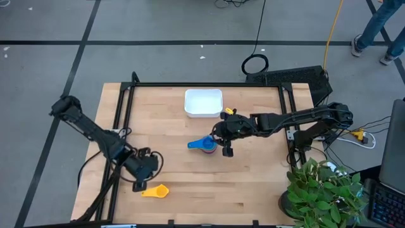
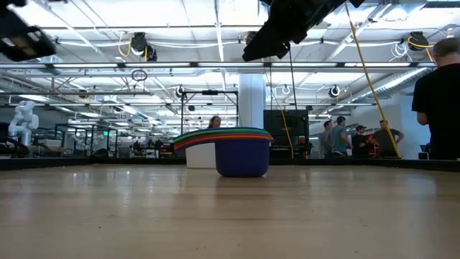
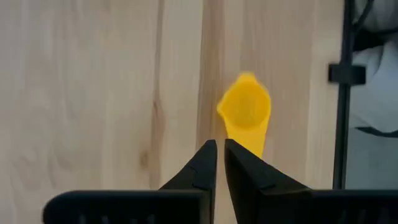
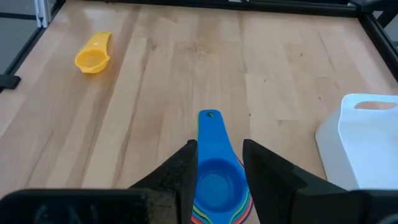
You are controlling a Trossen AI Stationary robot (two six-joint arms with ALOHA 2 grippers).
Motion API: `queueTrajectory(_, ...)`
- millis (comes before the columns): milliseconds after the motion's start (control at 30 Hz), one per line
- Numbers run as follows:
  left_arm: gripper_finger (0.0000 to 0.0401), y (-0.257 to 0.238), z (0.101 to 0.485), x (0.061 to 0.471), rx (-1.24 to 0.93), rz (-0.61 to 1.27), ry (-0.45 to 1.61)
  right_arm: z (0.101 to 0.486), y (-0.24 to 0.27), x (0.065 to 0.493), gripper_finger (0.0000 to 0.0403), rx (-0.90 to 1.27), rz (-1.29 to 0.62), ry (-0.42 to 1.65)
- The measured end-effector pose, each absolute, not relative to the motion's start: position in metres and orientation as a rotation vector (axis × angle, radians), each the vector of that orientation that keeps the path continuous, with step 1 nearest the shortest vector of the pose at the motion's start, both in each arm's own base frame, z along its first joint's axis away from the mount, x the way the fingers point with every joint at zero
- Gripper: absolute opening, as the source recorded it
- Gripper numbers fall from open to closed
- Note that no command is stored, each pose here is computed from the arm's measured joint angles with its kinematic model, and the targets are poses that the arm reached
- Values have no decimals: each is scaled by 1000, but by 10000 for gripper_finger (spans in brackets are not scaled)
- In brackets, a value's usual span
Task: Nest measuring cups in basket
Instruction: Stack the yellow measuring cup on the blue measuring cup
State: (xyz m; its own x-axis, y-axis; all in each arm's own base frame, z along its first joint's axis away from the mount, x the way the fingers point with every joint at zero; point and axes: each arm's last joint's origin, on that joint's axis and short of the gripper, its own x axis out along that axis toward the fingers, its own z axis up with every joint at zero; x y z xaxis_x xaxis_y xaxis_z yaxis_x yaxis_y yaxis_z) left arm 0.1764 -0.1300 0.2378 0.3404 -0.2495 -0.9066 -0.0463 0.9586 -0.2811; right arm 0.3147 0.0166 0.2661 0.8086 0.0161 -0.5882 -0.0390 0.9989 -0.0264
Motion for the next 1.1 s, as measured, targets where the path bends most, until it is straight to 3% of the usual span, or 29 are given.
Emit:
queueTrajectory(200,98,-140,214,172,-327,-58,1310,266,17,315,118,-37,29,627)
queueTrajectory(533,281,-174,177,175,-275,-124,1393,266,17,315,118,-30,27,628)
queueTrajectory(667,332,-183,169,175,-275,-124,1403,266,17,315,118,-27,26,627)
queueTrajectory(867,342,-192,158,174,-317,-78,1424,266,17,315,118,-19,23,624)
queueTrajectory(1100,283,-197,138,177,-293,-41,1520,267,16,315,118,-11,20,618)
